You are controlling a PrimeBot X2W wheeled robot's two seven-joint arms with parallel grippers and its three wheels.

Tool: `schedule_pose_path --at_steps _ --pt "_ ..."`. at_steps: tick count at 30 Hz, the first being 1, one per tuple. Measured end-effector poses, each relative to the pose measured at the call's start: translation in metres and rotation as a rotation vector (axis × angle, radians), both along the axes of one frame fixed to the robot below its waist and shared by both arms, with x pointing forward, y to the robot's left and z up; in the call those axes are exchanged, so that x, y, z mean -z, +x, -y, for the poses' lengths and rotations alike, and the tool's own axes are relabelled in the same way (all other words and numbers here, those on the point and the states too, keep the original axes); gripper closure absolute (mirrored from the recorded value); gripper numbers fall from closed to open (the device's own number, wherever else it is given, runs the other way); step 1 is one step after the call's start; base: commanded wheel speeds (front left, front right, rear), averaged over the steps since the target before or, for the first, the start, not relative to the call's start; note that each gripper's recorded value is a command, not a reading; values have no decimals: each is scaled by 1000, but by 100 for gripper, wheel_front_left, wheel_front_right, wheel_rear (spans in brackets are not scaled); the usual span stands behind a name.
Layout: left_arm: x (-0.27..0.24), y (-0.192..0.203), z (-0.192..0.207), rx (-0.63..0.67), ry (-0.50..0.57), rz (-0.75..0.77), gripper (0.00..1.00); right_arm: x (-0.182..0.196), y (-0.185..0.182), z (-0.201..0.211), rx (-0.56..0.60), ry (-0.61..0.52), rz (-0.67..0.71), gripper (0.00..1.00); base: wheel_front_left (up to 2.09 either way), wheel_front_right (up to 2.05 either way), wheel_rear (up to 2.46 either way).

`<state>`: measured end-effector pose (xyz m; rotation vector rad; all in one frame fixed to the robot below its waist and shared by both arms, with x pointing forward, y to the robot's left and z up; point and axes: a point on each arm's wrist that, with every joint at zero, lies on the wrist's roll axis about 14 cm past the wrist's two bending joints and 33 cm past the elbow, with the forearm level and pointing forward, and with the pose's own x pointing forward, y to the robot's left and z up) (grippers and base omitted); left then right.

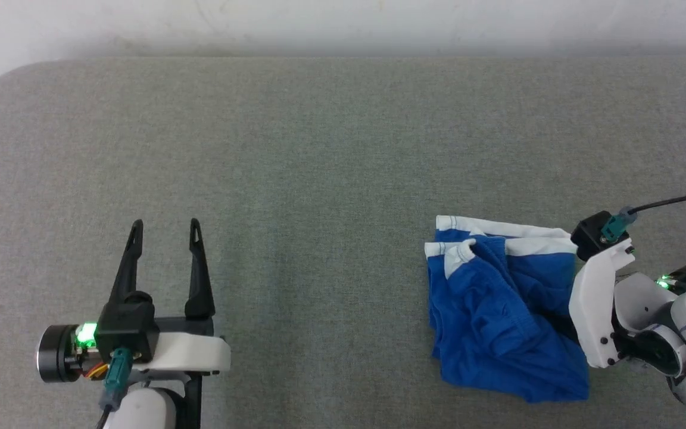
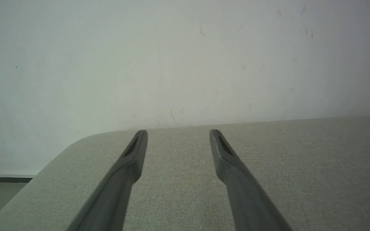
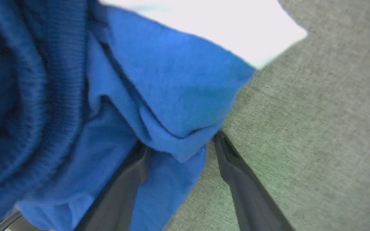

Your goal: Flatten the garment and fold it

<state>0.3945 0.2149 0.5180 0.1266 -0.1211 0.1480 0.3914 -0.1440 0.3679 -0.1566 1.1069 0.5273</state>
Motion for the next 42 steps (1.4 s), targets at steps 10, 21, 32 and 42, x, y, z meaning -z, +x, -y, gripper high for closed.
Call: schedule_pose_path --at_steps 10,21,32,42 --pt "-8 -3 4 10 -4 23 0 -28 8 -15 -4 106 162 100 0 0 0" --pt "-14 17 33 98 -10 54 0 -113 29 36 -5 31 442 100 0 0 0" --pt "-9 80 73 238 32 101 0 -103 49 180 234 -293 444 100 0 0 0" --pt "45 115 93 298 8 27 0 -73 53 309 461 -586 355 100 0 0 0"
